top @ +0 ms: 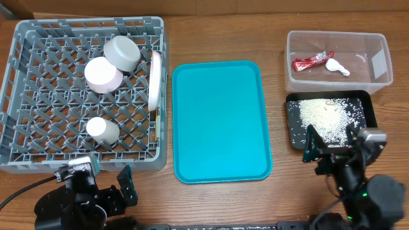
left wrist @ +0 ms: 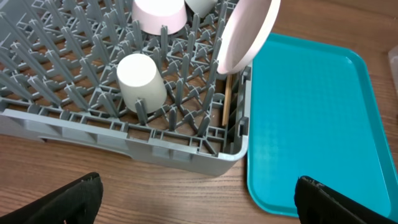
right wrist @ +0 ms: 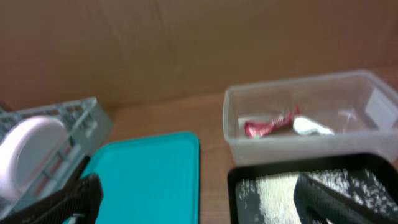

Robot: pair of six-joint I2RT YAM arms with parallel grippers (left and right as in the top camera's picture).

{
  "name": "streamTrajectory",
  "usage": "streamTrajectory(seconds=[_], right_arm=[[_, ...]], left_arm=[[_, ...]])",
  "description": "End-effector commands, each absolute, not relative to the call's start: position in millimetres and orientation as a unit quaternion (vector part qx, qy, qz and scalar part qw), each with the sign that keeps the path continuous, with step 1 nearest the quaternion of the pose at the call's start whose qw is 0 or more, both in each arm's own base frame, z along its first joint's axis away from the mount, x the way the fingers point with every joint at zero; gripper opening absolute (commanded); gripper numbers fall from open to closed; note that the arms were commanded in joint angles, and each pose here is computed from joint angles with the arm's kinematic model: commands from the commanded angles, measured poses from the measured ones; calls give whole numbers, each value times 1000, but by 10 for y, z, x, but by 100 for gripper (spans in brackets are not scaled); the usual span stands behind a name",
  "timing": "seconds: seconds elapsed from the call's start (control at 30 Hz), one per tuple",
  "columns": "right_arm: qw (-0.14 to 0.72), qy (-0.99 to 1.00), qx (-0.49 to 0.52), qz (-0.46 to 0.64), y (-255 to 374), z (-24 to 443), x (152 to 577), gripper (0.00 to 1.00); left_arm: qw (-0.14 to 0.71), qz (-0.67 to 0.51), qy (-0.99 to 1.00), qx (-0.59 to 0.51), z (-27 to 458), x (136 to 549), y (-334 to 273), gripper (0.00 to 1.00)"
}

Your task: Sort waste into correct bins and load items into the dishwasher

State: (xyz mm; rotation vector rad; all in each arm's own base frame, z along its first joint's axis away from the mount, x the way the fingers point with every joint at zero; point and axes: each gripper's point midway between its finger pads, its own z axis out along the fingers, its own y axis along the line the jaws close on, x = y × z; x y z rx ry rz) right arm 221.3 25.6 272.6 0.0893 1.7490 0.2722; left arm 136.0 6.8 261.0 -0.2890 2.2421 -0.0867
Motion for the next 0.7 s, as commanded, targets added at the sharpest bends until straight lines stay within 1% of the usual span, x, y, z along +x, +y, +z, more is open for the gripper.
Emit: streamTrajectory(seconds=[0.0, 0.13, 0.33, 0.47, 0.53, 0.57, 0.6, 0.63, 0.67], right_arm=[[660, 738, 22, 137, 327, 2458, 2284, 100], [742, 656, 14, 139, 310, 2415, 2361, 100], [780, 614, 36, 115, 183, 2355, 2384, 100], [776, 625, 13, 88, 192, 2292, 2398, 100], [750, 658, -3, 69, 200, 2083, 2435, 100], [709, 703, -1, 66, 198, 1785, 2457, 100], [694, 716, 8, 75, 203, 1691, 2456, 100], [693, 713, 23, 100, 226, 1709, 2454, 100], [693, 714, 26, 99, 219, 1704, 2455, 100]], left_arm=[[428, -30, 896, -111, 2608, 1356, 77, 100], [428, -30, 896, -111, 2608, 1356, 77, 100], [428, -30, 896, -111, 2608, 1356, 77, 100], [428, -30, 896, -111, 2608, 1356, 77, 100], [428, -30, 896, -111, 2608, 1356, 77, 100], [428, -30, 896, -111, 2608, 1356, 77, 100], [428, -30, 896, -111, 2608, 1356, 77, 100], [428, -30, 896, -111, 2608, 1356, 77, 100], [428, -30, 896, -111, 2608, 1356, 77, 100]])
